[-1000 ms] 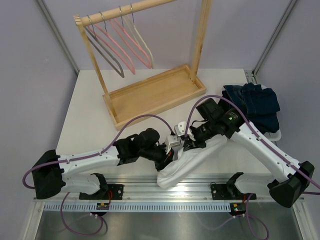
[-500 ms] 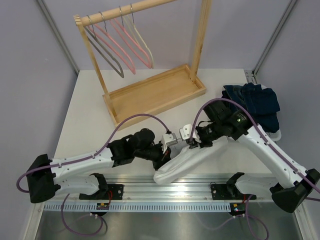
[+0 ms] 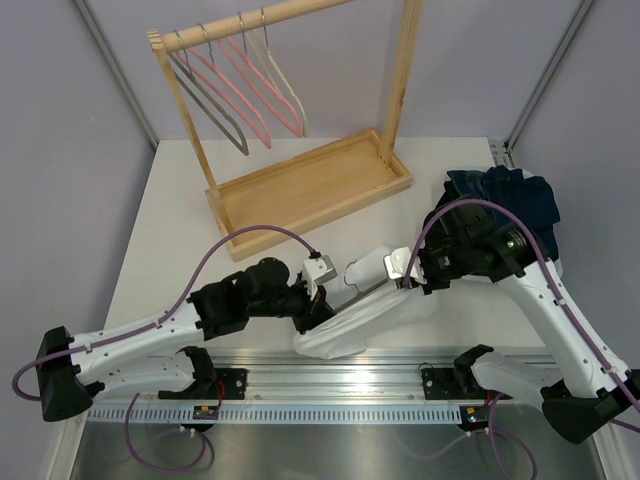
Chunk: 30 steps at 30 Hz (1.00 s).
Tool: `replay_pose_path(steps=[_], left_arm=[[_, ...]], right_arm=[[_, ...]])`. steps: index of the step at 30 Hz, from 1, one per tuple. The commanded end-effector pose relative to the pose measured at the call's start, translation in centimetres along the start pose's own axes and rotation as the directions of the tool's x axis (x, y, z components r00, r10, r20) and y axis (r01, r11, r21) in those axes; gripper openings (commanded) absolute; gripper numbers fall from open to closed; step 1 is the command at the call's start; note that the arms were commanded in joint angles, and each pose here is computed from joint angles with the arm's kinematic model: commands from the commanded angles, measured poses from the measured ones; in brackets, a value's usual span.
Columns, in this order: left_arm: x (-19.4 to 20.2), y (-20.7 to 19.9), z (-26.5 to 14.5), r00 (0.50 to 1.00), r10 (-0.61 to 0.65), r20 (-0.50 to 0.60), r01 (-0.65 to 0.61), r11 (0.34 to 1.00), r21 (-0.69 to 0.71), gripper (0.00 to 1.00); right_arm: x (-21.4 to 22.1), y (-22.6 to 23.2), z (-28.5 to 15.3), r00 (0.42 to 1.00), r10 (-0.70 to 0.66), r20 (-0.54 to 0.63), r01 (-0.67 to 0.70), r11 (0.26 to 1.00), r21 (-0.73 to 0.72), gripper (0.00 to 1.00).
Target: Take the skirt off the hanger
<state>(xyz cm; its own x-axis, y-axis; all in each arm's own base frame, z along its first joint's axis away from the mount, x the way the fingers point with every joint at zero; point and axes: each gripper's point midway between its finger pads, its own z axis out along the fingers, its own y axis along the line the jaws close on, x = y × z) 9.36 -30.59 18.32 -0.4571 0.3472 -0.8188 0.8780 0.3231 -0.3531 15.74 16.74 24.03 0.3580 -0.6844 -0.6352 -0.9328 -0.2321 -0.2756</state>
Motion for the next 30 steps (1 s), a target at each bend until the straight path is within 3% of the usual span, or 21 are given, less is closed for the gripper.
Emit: replay_pose_path(steps=[1, 8, 15, 20, 24, 26, 30], left_arm=[[3.7, 1.0, -1.2, 0.993, -0.031, -0.116, 0.025, 0.998, -0.057, 0.00], [3.9, 0.6, -2.3, 0.995, -0.032, -0.099, 0.028, 0.999, -0.047, 0.00], [4.7, 0.0, -3.0, 0.993, -0.044, -0.111, 0.042, 0.999, -0.020, 0.00], [5.0, 0.0, -3.3, 0.992, -0.048, -0.116, 0.046, 0.999, -0.020, 0.00], [5.0, -0.2, -2.7, 0.992, -0.047, -0.117, 0.047, 0.999, -0.003, 0.00], [4.6, -0.3, -2.5, 0.993, -0.046, -0.112, 0.047, 0.999, 0.003, 0.00], [3.6, -0.2, -1.6, 0.992, -0.081, -0.101, 0.080, 0.997, -0.013, 0.00]], right_arm=[[3.2, -1.4, -3.1, 0.982, -0.026, -0.187, 0.048, 0.992, 0.113, 0.00], [6.2, -3.0, -5.1, 0.964, 0.040, -0.261, 0.023, 0.972, 0.234, 0.00], [9.3, -7.5, -6.3, 0.941, 0.152, -0.302, -0.011, 0.907, 0.420, 0.00], [8.2, -9.9, -7.8, 0.957, 0.229, -0.181, -0.103, 0.846, 0.523, 0.00], [6.4, -8.9, -5.8, 0.961, 0.274, -0.041, -0.231, 0.874, 0.426, 0.00], [5.9, -8.1, -4.3, 0.949, 0.314, 0.024, -0.302, 0.886, 0.352, 0.05], [4.1, -5.1, -2.0, 0.930, 0.341, 0.140, -0.364, 0.911, 0.194, 0.31]])
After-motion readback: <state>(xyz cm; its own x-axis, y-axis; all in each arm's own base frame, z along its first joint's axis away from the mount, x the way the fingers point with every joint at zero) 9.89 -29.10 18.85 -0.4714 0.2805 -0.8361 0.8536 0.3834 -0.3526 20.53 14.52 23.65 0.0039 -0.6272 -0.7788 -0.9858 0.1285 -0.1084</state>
